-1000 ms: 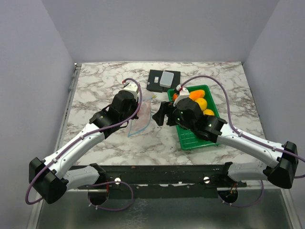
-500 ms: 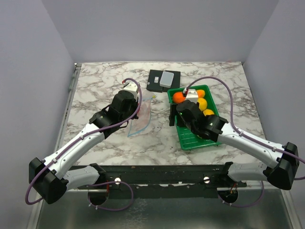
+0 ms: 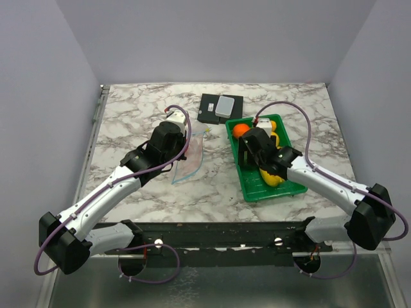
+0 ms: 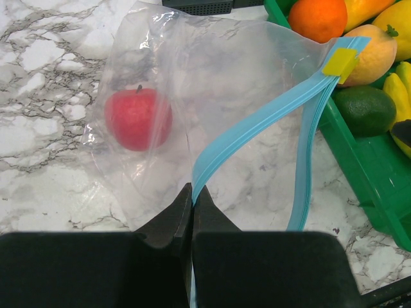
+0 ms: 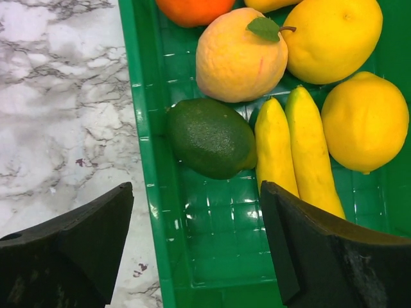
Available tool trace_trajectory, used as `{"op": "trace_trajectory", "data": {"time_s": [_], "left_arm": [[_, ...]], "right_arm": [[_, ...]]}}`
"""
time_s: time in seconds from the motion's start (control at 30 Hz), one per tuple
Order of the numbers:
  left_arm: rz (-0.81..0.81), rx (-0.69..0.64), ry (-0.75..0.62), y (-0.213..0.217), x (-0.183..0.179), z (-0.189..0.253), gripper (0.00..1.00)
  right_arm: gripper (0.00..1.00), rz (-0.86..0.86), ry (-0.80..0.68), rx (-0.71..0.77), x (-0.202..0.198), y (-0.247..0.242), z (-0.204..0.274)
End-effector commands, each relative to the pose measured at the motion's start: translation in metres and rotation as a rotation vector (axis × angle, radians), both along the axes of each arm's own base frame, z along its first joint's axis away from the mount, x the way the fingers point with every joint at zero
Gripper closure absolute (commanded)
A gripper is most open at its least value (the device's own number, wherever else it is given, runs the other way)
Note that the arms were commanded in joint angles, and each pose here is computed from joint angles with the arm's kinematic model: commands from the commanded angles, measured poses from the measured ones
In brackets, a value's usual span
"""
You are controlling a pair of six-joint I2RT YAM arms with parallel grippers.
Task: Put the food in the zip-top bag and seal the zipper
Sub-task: Pick up the fake fruit from the bin.
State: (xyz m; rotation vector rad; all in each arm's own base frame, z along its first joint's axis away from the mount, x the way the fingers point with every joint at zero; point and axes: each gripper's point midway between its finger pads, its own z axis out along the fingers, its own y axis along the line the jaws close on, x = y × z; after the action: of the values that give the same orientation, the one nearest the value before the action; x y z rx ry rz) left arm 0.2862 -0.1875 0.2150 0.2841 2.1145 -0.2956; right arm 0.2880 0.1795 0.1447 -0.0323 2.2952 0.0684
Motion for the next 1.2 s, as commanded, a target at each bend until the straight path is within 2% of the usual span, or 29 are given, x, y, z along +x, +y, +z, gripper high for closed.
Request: {"op": "trace_trajectory", "data": {"time_s": [0.0, 0.4, 0.8, 1.17], "left_arm": [[0.011, -0.001, -0.012, 0.002, 0.002, 0.000, 1.00], [0.015, 0.005, -0.011, 0.003, 0.002, -0.001, 1.00], [0.015, 0.009, -0.006, 0.003, 0.003, -0.003, 1.00], [0.009, 0.015, 0.001, 0.002, 0.003, -0.006, 1.00]], "right_arm": [[0.14, 0.034, 0.047, -0.021, 0.007, -0.001, -0.016], [0.10, 0.052, 0.114, -0.012, 0.026, -0.003, -0.040], [0.16, 0.073, 0.158, -0.028, 0.042, -0.002, -0.055], [0.16, 0.065, 0.190, -0.052, 0.049, -0.002, -0.071]]}}
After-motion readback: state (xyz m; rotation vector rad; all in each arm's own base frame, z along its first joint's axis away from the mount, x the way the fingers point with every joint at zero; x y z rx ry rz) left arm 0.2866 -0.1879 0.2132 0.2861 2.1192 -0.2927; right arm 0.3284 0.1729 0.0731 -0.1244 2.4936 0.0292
